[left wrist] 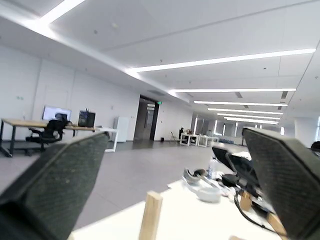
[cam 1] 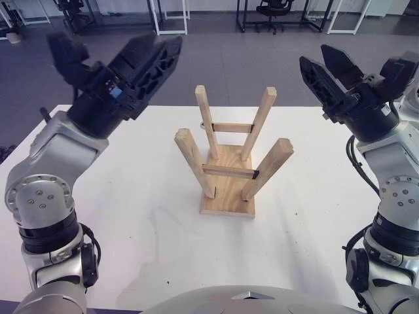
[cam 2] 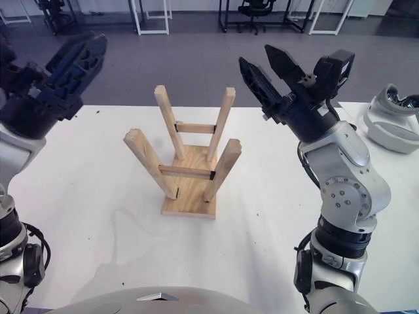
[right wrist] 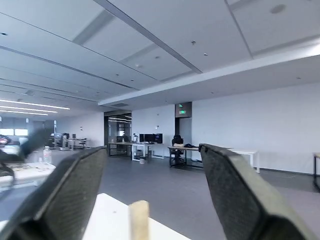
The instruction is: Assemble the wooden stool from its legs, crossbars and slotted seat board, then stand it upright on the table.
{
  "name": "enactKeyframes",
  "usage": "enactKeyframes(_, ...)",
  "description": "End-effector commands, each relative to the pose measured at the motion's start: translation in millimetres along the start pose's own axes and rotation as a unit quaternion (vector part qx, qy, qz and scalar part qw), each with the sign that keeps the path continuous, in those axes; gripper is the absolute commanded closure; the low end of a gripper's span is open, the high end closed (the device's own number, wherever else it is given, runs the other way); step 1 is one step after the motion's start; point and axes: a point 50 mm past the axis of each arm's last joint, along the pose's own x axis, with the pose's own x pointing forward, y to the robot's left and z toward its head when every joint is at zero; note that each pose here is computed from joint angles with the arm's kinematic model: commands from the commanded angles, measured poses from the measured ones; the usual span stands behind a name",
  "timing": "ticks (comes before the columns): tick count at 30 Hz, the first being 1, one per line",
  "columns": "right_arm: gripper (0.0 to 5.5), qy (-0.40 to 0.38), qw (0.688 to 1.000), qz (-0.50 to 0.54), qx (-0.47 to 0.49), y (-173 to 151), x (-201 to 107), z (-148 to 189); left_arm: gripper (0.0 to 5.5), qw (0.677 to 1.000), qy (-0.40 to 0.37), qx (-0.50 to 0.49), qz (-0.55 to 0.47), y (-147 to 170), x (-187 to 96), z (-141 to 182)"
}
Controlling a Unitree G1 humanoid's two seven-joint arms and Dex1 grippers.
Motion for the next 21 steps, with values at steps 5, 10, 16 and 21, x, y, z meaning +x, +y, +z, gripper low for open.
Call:
enactKeyframes(5, 2.06, 0.293, 0.95, -0.068, 0.088, 6, -14, -97, 0.6, 0.955, 0.264, -0.122, 0.05, 25, -5, -140)
enactKeyframes(10, 2.06, 0.225, 0.97, -0.064, 0.072, 1, 3, -73, 0.6, 0.975, 0.204, -0.074, 0.042, 27, 7, -106)
enactKeyframes(16, 2.06, -0.003, 0.997, -0.044, 0.056, -10, 40, 16, 0.6, 0.999, 0.009, 0.018, -0.026, 19, 51, 14)
enactKeyframes(21, 2.06, 0.077, 0.993, -0.009, 0.086, 2, 17, -12, 0.6, 0.993, 0.106, 0.037, -0.023, 20, 27, -31)
